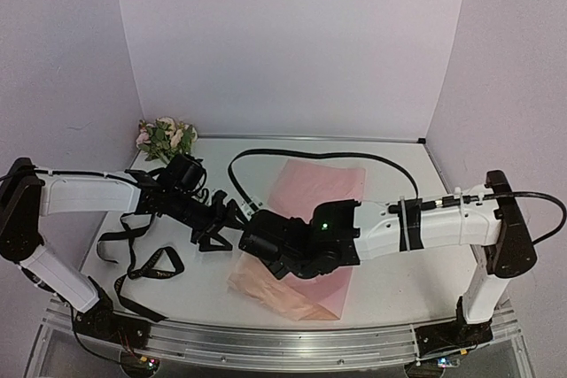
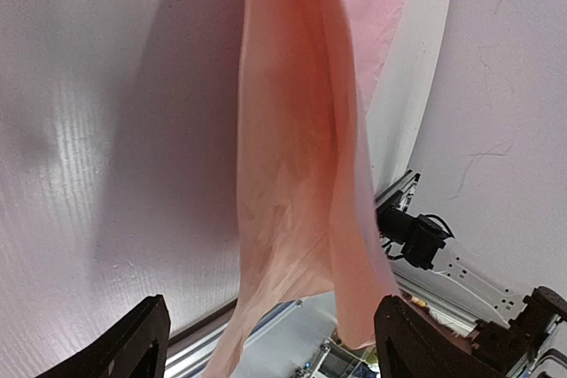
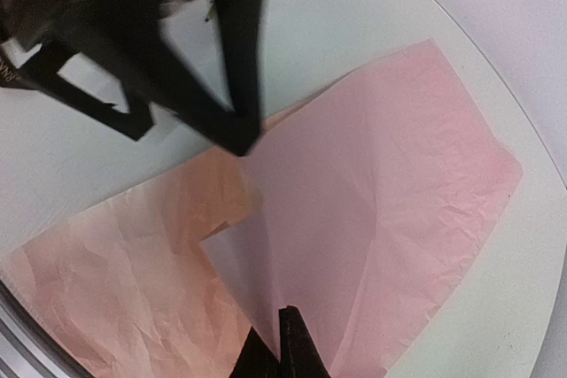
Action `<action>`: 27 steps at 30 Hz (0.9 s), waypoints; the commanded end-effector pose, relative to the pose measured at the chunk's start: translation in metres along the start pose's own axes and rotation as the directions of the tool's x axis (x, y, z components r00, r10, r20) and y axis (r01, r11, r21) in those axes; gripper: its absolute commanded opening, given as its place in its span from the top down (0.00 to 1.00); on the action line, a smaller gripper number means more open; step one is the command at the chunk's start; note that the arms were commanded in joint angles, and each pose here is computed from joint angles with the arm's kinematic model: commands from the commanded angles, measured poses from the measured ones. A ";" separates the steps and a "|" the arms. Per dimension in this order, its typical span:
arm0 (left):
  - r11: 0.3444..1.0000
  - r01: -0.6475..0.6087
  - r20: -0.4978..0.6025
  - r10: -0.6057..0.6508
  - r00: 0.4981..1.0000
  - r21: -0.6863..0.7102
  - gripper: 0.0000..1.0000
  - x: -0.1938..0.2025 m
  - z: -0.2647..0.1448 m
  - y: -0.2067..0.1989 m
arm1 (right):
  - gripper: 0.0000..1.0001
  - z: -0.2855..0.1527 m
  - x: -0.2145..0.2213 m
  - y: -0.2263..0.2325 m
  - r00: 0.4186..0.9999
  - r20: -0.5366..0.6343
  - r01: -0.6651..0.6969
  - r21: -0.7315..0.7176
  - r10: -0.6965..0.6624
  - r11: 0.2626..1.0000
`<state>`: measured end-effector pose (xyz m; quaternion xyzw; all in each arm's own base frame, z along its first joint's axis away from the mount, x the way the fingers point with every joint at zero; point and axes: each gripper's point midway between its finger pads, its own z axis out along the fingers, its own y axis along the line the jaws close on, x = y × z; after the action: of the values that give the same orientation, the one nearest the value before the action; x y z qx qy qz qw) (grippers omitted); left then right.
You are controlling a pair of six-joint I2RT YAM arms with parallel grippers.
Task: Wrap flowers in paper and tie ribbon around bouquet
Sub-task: Pass from the left arm to the right, then unfold the folded wrapping paper at the center of the board.
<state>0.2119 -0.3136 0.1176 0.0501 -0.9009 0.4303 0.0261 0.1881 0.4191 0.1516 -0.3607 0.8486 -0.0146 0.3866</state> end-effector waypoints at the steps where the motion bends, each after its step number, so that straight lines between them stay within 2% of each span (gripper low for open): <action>1: 0.998 -0.046 0.109 0.042 0.993 0.040 0.14 -0.010 -0.018 0.007 | 1.00 -0.020 -0.032 -0.031 0.970 0.124 -0.214 0.007 0.211 0.977; 4: 0.997 -0.077 0.107 0.074 0.991 0.024 0.13 -0.008 -0.013 0.023 | 1.00 -0.027 -0.036 -0.045 0.945 0.176 -0.284 0.021 0.276 0.959; 7: 0.994 -0.110 0.052 0.110 0.993 -0.004 0.14 -0.009 0.006 0.040 | 1.00 -0.032 -0.037 -0.055 0.912 0.223 -0.356 0.011 0.344 0.935; 15: 0.984 -0.179 -0.030 0.179 0.983 -0.004 0.15 -0.011 0.045 0.047 | 1.00 -0.072 -0.058 -0.103 0.816 0.351 -0.492 0.005 0.459 0.871; 18: 0.971 -0.218 -0.023 0.217 0.976 -0.102 0.23 -0.018 0.056 0.052 | 1.00 -0.076 -0.047 -0.116 0.782 0.374 -0.546 0.024 0.499 0.838; 22: 0.948 -0.250 0.046 0.264 0.964 -0.197 0.34 -0.033 0.042 0.049 | 1.00 -0.072 -0.030 -0.122 0.747 0.375 -0.599 0.021 0.549 0.801; 24: 0.941 -0.274 0.051 0.289 0.956 -0.199 0.36 -0.034 0.037 0.042 | 1.00 -0.070 -0.023 -0.124 0.723 0.385 -0.625 0.011 0.574 0.780; 27: 0.935 -0.288 0.030 0.300 0.953 -0.209 0.47 -0.035 0.041 0.042 | 1.00 -0.072 -0.018 -0.130 0.695 0.404 -0.652 0.005 0.595 0.758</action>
<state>0.2278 -0.3158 0.0404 -0.0491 -0.9352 0.3498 -0.0265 0.2221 0.3290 0.2412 -0.0738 0.8396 0.1029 0.5282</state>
